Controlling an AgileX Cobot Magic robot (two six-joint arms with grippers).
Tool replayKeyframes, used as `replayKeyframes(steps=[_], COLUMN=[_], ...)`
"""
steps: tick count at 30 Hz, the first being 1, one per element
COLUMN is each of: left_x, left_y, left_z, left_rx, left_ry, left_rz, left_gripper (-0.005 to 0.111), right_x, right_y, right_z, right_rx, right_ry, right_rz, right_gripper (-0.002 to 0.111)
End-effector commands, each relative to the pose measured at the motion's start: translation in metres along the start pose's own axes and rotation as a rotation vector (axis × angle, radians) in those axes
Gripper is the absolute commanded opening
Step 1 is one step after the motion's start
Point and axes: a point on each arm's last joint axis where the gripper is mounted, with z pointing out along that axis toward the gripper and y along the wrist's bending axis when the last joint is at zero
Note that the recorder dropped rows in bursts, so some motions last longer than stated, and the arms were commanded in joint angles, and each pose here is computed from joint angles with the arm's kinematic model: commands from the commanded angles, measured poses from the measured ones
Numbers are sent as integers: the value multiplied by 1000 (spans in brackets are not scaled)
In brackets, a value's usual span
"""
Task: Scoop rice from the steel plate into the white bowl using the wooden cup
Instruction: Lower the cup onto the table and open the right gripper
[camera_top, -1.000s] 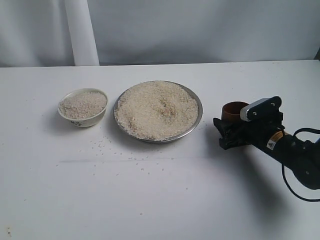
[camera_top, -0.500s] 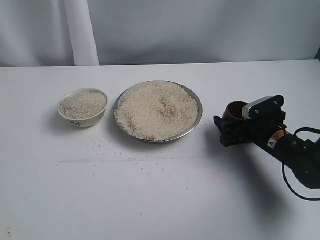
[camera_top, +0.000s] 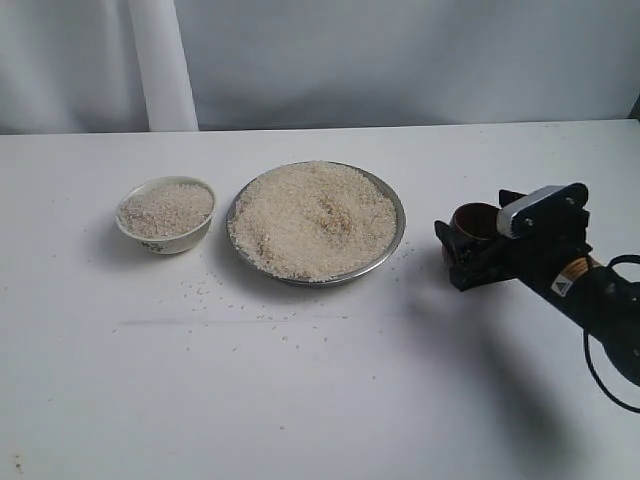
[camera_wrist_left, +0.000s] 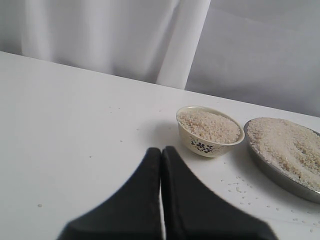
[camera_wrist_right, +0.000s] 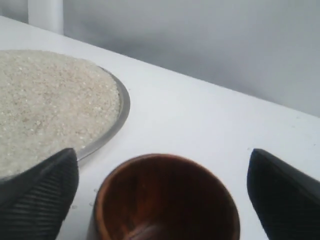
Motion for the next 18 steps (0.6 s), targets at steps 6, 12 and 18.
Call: replayKeyframes(steps=[6,12,18], left_x=[-1,-1,-1], left_y=[-1,-1,-1], left_z=[0,0,0], left_rx=[9,9,9], left_ry=[-6,-6,-6], left_rz=[-6,-6,-6], left_gripper=[0,0,0], right_x=[-49,-84,-115], right_y=[0,6,14], right_z=[-38,-60,-81], right_rx=[31,-25,-120], right_ry=[-120,-198,-177], right_rz=[19,-9,-48], right_gripper=[83,81,60])
